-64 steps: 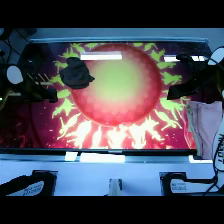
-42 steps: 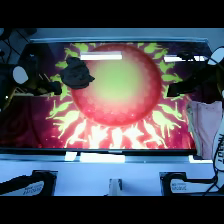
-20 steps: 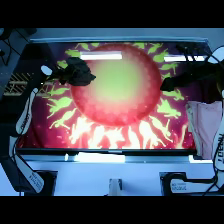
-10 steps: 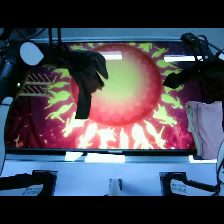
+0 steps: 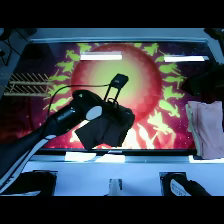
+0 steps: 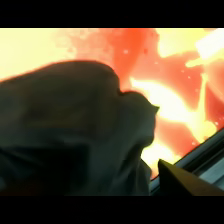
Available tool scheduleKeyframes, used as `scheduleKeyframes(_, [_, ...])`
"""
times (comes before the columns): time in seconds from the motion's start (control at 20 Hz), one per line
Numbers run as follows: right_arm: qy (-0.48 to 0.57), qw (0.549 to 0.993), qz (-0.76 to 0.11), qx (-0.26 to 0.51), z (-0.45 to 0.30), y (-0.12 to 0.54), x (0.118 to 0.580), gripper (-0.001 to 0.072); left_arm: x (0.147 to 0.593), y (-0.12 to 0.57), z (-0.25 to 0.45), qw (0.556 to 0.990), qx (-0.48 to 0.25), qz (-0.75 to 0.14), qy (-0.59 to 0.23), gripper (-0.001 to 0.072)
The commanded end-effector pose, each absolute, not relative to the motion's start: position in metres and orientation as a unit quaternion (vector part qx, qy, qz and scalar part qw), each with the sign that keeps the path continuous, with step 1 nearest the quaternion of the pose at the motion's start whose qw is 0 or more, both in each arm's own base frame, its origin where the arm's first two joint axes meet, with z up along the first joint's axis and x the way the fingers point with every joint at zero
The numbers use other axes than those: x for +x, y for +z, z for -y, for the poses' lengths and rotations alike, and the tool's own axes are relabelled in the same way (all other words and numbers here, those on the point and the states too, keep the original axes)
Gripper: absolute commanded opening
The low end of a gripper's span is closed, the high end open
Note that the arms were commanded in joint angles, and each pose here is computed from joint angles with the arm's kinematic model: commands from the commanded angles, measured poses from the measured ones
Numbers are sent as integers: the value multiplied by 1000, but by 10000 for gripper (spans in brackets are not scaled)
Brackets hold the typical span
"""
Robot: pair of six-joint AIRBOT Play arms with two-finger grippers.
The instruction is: Fold the shirts.
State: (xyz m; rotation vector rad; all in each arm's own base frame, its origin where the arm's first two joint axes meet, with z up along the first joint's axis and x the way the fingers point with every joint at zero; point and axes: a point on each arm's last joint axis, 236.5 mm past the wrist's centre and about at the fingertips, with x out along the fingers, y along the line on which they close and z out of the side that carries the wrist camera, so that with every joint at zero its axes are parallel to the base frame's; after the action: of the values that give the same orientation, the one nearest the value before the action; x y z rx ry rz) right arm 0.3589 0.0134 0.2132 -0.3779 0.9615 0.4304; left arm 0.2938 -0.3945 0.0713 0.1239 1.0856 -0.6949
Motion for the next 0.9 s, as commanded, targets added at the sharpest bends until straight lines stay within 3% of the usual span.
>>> scheduleKeyframes(0.0, [181, 839, -479, -185, -2, 213, 343, 651, 287, 51, 376, 762, 69, -572, -297, 714])
scheduleKeyframes(0.15, [192, 822, -508, -172, -4, 184, 338, 650, 315, 78, 253, 758, 131, -607, -201, 714])
scheduleKeyframes(0.3, [244, 792, -544, -131, -25, 121, 330, 651, 304, 67, 164, 745, 63, -652, -127, 714])
scheduleKeyframes(0.4, [289, 765, -569, -84, -49, 77, 314, 652, 268, 26, 123, 711, 13, -697, -91, 714])
scheduleKeyframes(0.6, [330, 724, -604, -41, -68, 29, 282, 651, 209, -47, 126, 654, -178, -731, -79, 714])
scheduleKeyframes(0.85, [329, 721, -608, -38, -68, 21, 279, 651, 232, -65, 173, 647, -342, -674, -97, 713])
